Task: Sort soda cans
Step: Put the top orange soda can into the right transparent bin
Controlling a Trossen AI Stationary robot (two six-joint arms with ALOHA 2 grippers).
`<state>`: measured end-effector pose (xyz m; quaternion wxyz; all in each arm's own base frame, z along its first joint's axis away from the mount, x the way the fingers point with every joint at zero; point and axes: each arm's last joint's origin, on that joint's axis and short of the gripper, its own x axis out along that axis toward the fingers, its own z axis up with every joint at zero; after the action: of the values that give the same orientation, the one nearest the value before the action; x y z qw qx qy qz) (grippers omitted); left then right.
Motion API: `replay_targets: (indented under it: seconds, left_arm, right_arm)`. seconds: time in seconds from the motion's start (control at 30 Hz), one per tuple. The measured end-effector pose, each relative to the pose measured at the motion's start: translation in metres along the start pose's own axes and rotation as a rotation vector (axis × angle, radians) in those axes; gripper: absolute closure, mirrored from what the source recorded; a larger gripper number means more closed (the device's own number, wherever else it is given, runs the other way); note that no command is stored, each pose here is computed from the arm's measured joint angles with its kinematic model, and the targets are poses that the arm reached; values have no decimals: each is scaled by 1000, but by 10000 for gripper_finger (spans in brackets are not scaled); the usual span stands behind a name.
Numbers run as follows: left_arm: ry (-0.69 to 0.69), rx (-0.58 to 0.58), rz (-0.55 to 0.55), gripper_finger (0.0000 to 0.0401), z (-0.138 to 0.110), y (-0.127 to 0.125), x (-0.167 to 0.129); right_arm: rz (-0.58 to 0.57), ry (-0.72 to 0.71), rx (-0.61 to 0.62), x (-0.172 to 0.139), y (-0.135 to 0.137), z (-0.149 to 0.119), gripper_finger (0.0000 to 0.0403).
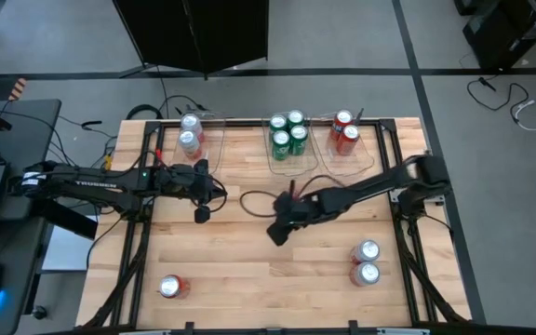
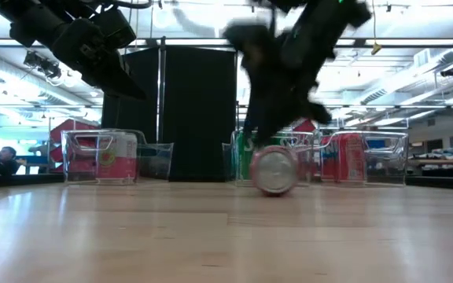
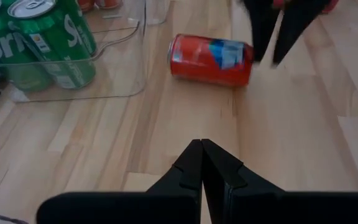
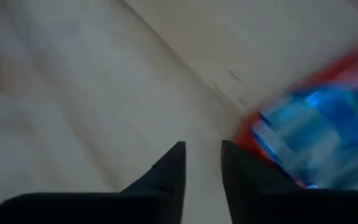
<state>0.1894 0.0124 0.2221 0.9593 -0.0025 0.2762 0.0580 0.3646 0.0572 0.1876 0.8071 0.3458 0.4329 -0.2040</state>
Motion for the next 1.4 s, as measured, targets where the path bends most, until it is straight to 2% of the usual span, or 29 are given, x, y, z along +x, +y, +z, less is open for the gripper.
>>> replay_targets:
  seconds: [0.1,0.2,0.33,0.43,0.53,0.6,0.77,0.9,1.03,1.23,1.4]
  left_arm:
    - [11,-3,0,390,-1,0,0]
    - [33,-21,2,390,-3,0,0]
    - [43,-24,5,390,-4,0,0]
    - [38,-25,6,390,-4,0,0]
    - [38,-26,7,390,-4,0,0]
    - [39,-28,7,390,-4,0,0]
    - [41,-34,8,390,-4,0,0]
    - [44,-32,8,390,-4,0,0]
    - [47,-31,8,390,-5,0,0]
    - [46,-28,8,390,-4,0,0]
    - [45,-36,8,390,-4,0,0]
  right_arm:
    - [-74,58,-7,19,-3,1,343]
    - [-154,104,-32,17,0,3,369]
    - [-291,126,-100,-7,9,4,381]
    - [-347,98,-145,-32,16,7,370]
    - [-340,74,-145,-46,18,9,338]
    - [-330,64,-136,-44,18,8,307]
    - [-332,50,-75,-32,15,1,206]
    - [-378,18,-34,-27,10,-6,124]
    - [-426,-14,2,-18,-1,-14,65]
    - [-410,-63,-3,-1,-14,-23,22]
    - [-436,-77,-4,10,-31,-29,21]
